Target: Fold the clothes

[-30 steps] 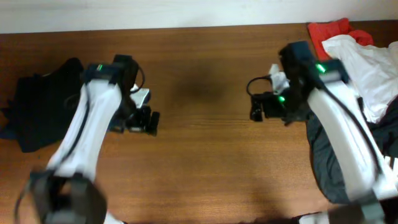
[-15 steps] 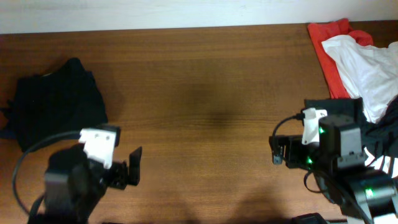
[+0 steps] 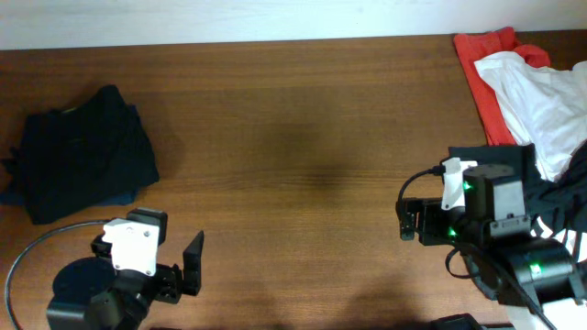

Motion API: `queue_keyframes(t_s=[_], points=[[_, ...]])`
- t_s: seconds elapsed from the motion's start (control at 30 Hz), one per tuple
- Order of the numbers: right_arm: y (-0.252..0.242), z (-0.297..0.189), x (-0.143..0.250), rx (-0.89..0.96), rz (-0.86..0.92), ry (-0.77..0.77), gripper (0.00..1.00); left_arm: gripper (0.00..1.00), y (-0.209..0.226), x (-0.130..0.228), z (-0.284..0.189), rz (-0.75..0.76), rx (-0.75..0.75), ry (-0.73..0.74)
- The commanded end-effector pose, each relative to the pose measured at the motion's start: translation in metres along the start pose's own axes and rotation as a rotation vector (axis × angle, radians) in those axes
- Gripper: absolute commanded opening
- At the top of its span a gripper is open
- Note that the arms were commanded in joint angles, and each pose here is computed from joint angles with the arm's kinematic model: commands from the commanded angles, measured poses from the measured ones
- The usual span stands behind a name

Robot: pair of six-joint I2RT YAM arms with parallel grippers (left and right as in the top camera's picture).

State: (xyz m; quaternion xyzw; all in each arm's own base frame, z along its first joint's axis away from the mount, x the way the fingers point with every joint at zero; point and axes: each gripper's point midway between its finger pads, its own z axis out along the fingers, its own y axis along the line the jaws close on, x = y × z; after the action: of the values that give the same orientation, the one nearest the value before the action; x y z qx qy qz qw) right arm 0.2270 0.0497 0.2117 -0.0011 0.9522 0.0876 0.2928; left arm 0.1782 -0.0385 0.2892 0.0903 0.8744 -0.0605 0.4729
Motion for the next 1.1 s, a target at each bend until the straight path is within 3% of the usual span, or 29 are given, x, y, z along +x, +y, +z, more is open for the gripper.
queue_keyframes(t_s=[0.0, 0.2, 0.43, 0.8, 1.07], points=[[-0.004, 0.004, 0.001, 0.019, 0.007, 0.014, 0.99, 0.99, 0.001, 0.003, 0.001, -0.007, -0.006, 0.005], [-0.005, -0.017, 0.007, 0.020, 0.002, -0.046, 0.99, 0.99, 0.001, 0.004, 0.001, -0.007, -0.006, 0.008], [-0.007, -0.045, -0.013, 0.029, -0.131, -0.371, 0.99, 0.99, 0.001, 0.008, 0.000, -0.008, -0.006, 0.026], [-0.024, -0.036, -0.004, 0.020, -0.114, -0.827, 0.99, 0.99, 0.001, 0.008, 0.000, -0.008, -0.006, 0.027], [-0.029, -0.022, -0.016, 0.023, -0.121, -1.012, 0.99, 0.99, 0.001, 0.022, 0.000, -0.012, -0.005, 0.082]])
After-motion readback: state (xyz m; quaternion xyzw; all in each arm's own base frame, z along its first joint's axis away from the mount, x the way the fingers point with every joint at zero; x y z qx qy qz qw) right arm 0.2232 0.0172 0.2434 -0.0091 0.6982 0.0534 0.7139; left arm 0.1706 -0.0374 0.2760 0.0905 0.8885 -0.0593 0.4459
